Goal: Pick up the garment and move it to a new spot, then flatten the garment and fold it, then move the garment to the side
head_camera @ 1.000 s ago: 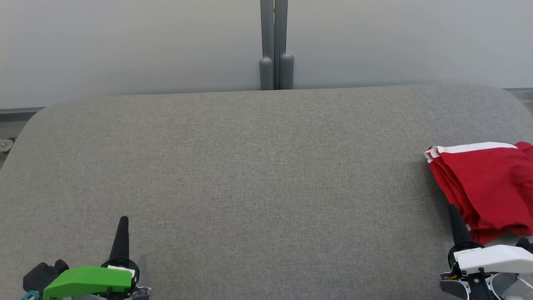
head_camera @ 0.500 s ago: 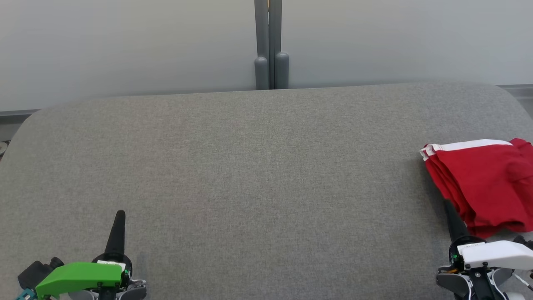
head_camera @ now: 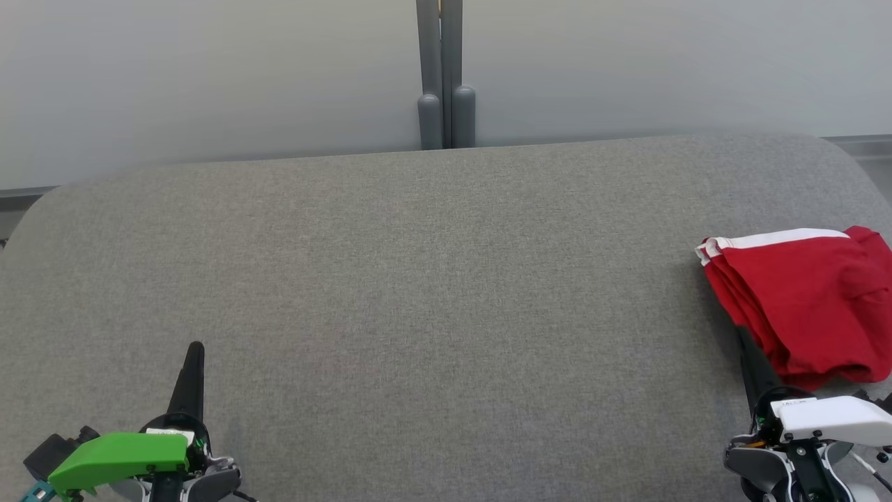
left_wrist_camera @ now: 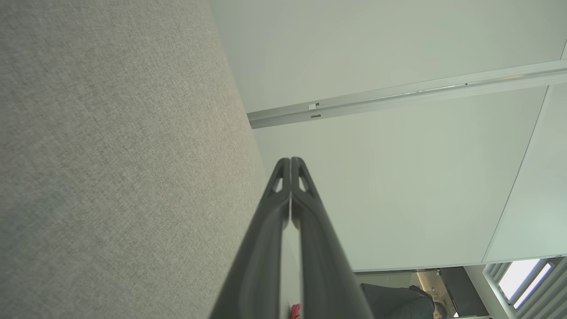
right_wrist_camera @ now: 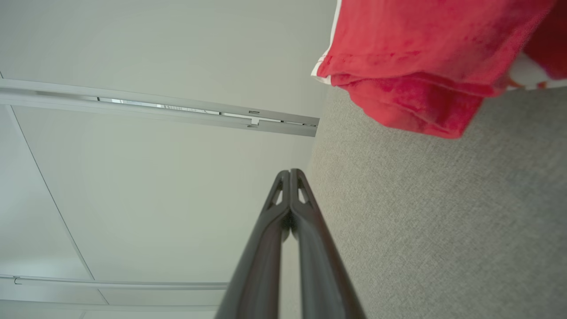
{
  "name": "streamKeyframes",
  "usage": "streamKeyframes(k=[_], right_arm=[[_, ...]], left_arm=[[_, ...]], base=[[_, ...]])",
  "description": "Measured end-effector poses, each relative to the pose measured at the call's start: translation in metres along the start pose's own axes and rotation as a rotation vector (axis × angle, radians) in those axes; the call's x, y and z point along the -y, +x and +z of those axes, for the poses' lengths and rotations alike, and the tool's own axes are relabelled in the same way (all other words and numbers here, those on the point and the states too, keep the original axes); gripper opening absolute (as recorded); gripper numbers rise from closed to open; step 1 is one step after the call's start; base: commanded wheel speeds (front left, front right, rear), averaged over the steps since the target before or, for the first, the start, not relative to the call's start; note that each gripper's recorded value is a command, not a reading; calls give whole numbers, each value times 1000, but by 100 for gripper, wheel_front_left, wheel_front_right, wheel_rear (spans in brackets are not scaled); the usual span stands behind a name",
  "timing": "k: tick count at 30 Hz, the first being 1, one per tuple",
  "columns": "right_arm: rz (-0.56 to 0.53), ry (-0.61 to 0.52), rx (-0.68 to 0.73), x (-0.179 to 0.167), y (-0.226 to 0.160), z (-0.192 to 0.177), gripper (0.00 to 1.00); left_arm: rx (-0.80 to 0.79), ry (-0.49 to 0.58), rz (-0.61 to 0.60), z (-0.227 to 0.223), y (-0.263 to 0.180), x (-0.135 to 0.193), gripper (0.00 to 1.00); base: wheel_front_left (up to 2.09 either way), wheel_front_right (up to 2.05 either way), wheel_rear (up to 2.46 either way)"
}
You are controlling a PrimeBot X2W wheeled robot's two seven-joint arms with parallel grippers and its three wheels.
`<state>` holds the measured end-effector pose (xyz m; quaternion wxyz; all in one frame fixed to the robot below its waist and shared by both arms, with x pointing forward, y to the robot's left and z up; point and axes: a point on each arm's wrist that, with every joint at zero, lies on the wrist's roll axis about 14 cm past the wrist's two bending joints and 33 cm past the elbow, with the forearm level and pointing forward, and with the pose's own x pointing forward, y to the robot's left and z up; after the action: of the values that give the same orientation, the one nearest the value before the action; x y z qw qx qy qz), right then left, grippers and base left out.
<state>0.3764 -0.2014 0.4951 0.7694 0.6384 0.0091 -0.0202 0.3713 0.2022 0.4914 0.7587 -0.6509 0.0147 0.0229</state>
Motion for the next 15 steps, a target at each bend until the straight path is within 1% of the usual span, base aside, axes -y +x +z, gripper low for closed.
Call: streamKeyframes(k=[15], right_arm=[[21, 125, -4, -5, 1, 1, 0]], left_arm=[[-17, -99, -27, -2, 7, 8, 0]], base=[[0, 0, 0]])
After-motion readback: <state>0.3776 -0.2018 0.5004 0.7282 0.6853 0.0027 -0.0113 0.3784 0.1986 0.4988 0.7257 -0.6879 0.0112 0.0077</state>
